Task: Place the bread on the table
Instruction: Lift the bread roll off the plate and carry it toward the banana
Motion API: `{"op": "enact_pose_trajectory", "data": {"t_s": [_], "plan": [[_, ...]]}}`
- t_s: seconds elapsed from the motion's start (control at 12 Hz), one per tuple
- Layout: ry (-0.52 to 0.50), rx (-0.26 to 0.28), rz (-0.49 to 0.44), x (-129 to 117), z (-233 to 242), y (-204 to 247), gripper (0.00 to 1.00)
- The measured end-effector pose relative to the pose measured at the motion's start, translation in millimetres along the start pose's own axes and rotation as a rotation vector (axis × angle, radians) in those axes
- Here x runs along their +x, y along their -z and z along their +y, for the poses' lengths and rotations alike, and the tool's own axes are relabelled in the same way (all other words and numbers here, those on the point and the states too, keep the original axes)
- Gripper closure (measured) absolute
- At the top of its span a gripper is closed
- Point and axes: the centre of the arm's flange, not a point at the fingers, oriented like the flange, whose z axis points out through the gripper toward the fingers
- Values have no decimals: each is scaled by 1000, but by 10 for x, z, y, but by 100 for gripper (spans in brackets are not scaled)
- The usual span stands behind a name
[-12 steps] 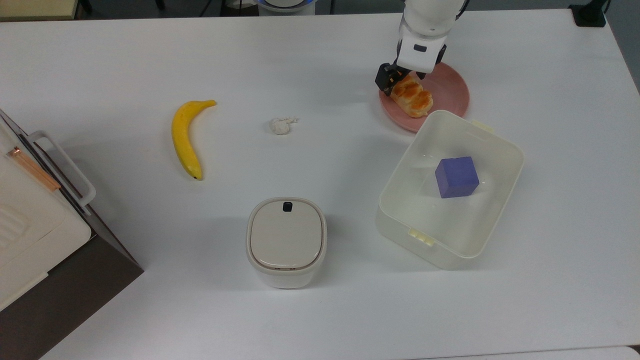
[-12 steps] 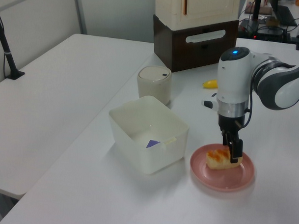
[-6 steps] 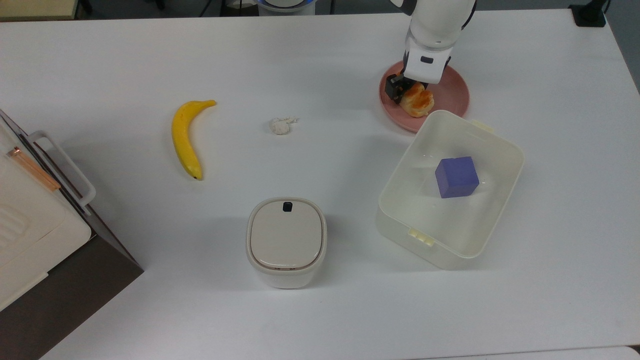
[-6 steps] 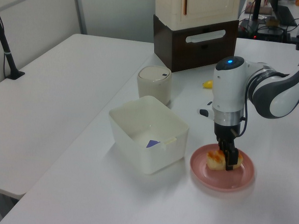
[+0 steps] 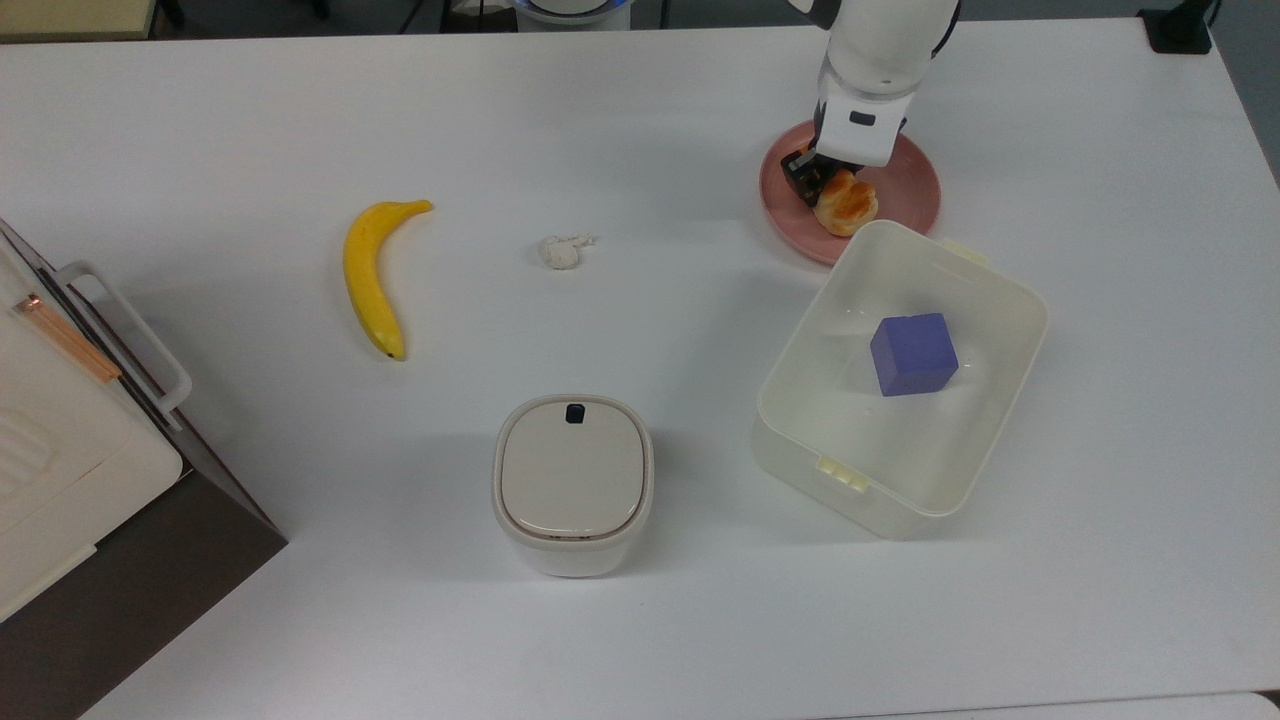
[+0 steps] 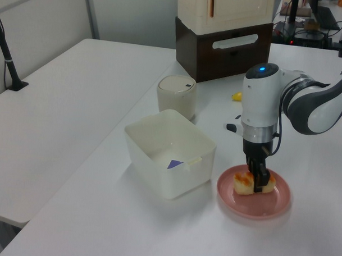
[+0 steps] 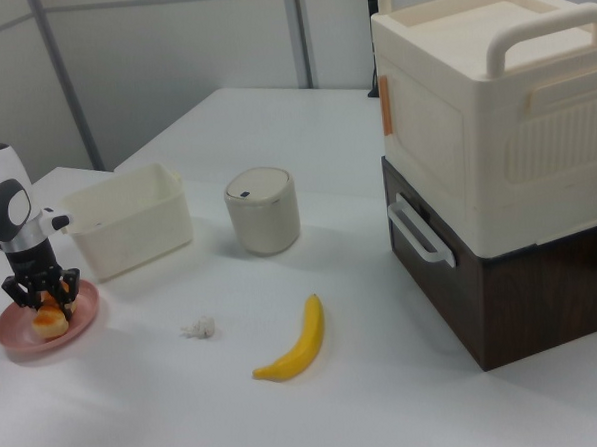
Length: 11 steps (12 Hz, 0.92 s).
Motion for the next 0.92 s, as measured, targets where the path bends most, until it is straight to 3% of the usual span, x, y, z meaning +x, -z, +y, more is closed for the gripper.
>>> {"op": "enact_pose_trajectory", "data": {"t_s": [0.33, 0.59, 0.92], "plan": [[-17, -5, 46, 69, 94, 340, 57], [-51, -15, 9, 12, 281, 775, 57], [-156, -22, 3, -60, 943, 876, 56]]}}
